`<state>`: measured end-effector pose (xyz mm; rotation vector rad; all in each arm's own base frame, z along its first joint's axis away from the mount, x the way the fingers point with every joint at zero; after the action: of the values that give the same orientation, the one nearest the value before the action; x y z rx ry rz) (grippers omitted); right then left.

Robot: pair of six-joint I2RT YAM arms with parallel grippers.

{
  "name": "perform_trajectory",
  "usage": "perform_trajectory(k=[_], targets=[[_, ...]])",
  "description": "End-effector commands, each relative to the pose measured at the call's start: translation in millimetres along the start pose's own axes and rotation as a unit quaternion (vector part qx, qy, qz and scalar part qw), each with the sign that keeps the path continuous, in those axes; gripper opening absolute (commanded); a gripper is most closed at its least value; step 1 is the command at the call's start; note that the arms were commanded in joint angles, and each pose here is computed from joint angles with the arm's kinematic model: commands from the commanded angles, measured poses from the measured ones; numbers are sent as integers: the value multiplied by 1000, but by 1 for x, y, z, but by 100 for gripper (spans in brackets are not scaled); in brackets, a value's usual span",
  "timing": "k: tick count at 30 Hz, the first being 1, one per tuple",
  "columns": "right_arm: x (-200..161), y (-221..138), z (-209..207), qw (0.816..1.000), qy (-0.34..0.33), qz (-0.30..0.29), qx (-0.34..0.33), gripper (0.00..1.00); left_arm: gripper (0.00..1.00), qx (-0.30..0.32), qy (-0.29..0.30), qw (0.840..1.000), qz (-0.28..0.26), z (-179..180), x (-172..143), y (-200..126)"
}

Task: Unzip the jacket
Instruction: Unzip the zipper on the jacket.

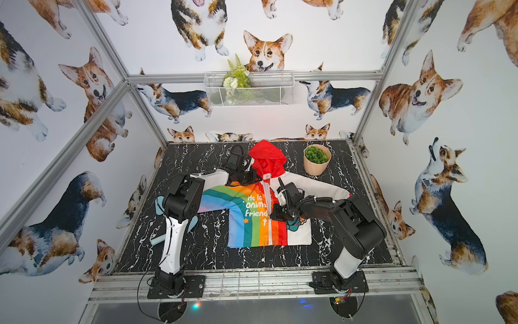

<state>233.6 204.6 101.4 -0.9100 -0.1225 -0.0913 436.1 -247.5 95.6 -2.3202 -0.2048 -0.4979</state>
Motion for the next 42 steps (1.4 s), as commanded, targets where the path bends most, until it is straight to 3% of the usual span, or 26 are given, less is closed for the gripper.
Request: perform_trajectory(k=[1, 42], targets=[[-18, -2, -11, 998, 26, 31, -39, 0, 0, 2, 22, 999, -27, -3, 12, -3], [-91, -41, -13, 997, -13, 78, -23, 0, 0, -7, 56, 998, -9, -12, 20, -6]])
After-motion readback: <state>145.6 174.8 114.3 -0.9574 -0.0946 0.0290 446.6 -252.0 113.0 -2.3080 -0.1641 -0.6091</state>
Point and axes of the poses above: each gripper's point midway between its finger pads, its own y axis out along the fingers, its own z axis along the line the jaws close on, x = y × z, the point moved 10 cm from there along -y, back along the fingers, and after that the axes turned 6 degrees about y, right-handed, at the moved point
